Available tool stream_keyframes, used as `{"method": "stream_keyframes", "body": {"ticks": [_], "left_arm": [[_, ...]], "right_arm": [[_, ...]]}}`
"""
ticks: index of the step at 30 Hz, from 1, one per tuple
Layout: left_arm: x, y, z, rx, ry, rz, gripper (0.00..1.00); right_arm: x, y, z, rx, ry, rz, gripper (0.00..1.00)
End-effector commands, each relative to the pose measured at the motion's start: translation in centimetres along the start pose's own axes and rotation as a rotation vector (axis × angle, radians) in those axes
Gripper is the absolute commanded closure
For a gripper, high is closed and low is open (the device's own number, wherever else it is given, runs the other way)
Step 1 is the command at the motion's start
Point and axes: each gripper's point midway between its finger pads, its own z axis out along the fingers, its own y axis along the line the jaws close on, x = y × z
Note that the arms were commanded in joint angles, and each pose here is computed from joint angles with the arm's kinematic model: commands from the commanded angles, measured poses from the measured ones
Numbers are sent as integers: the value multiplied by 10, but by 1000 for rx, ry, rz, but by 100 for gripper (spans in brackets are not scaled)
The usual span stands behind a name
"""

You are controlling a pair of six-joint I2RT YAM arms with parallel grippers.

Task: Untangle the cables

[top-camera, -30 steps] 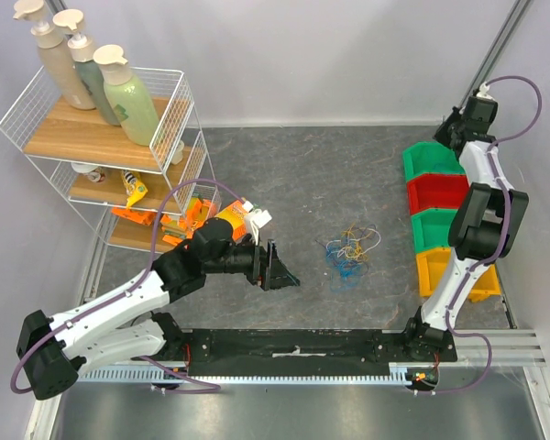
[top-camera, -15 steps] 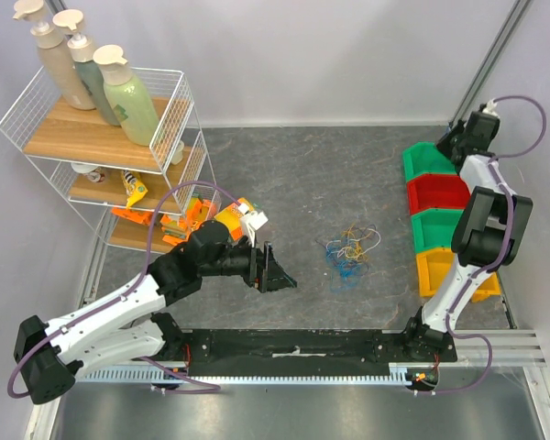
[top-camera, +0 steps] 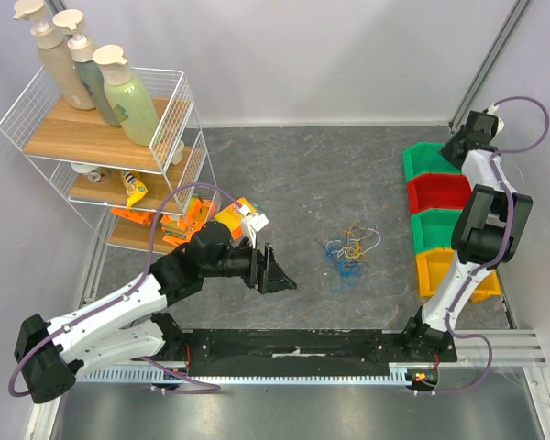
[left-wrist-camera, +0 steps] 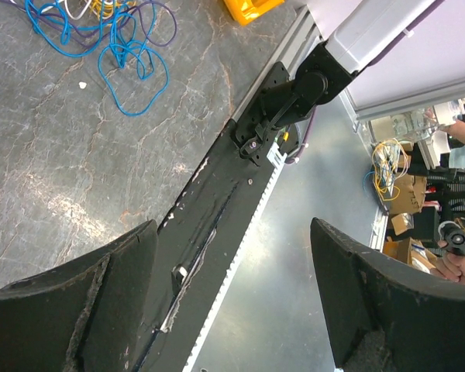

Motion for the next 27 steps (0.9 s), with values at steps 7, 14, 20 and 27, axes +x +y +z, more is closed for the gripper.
{"method": "stream_keyframes", "body": {"ticks": [7, 14, 20, 27], "left_arm": [[0, -5, 0, 31, -4, 11, 14], [4, 0, 4, 23, 12, 9, 14], [12, 3, 10, 34, 40, -26, 15], [11, 5, 25, 44, 53, -61, 15]], "right_arm": [[-17, 23, -70, 46, -46, -170, 32], [130, 82, -152, -218, 132, -318, 35], [221, 43, -215, -247, 256, -447, 38], [222, 9, -239, -242, 201, -471, 43]]}}
